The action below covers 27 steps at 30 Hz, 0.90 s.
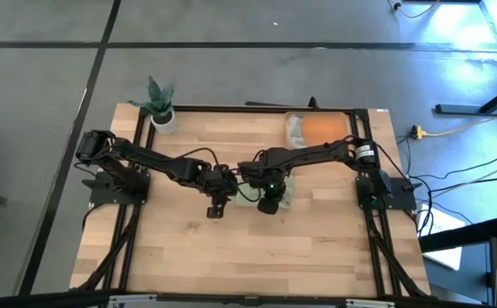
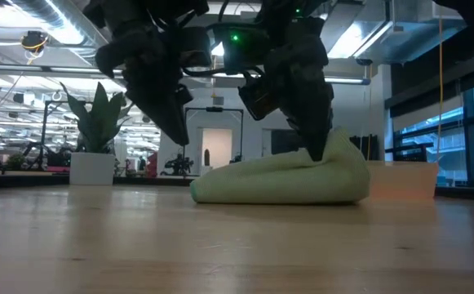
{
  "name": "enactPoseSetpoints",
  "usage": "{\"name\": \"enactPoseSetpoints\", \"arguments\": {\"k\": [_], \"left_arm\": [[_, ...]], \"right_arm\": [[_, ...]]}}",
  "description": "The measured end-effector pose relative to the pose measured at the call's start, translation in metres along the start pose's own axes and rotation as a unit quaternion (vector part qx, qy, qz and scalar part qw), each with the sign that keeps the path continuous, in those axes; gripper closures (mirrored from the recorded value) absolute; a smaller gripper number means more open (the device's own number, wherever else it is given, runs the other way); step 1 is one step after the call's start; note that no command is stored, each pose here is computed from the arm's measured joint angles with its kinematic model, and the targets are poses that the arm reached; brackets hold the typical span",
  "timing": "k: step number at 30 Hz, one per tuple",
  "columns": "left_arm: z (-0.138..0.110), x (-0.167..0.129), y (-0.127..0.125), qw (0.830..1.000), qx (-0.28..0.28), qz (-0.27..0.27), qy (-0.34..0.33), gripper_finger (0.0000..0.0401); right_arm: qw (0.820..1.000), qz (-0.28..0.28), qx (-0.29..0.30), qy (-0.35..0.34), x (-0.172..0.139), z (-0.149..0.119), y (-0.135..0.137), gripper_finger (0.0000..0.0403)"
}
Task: Roll microfiber towels into tight, uniform cylinder then place into a basket
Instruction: Roll the green microfiber towel
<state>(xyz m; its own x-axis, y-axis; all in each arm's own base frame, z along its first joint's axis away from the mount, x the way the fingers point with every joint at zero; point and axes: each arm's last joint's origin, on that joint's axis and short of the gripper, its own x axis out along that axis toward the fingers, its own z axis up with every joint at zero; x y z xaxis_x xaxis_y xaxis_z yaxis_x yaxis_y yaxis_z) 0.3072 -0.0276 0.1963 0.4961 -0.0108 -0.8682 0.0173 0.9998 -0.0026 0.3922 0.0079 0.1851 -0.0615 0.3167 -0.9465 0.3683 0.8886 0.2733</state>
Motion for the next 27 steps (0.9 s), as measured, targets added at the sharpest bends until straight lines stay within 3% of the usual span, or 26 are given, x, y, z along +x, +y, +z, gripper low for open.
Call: {"name": "enactPoseSetpoints", "arguments": {"k": [13, 21, 27], "left_arm": [[-0.004, -0.009, -0.016, 0.999, -0.005, -0.033, 0.01, 0.031], [-0.006, -0.053, -0.027, 0.998, -0.049, 0.017, -0.046, 0.0312], [-0.007, -0.062, -0.044, 0.995, -0.011, 0.06, -0.083, 0.031]], "right_arm": [[0.999, 0.035, -0.024, -0.026, -0.025, -0.001, -0.013, 0.0391], [0.995, 0.045, -0.054, -0.07, -0.054, -0.011, -0.016, 0.0391], [0.989, 0.051, -0.09, -0.106, -0.07, -0.018, -0.013, 0.0391]]}}
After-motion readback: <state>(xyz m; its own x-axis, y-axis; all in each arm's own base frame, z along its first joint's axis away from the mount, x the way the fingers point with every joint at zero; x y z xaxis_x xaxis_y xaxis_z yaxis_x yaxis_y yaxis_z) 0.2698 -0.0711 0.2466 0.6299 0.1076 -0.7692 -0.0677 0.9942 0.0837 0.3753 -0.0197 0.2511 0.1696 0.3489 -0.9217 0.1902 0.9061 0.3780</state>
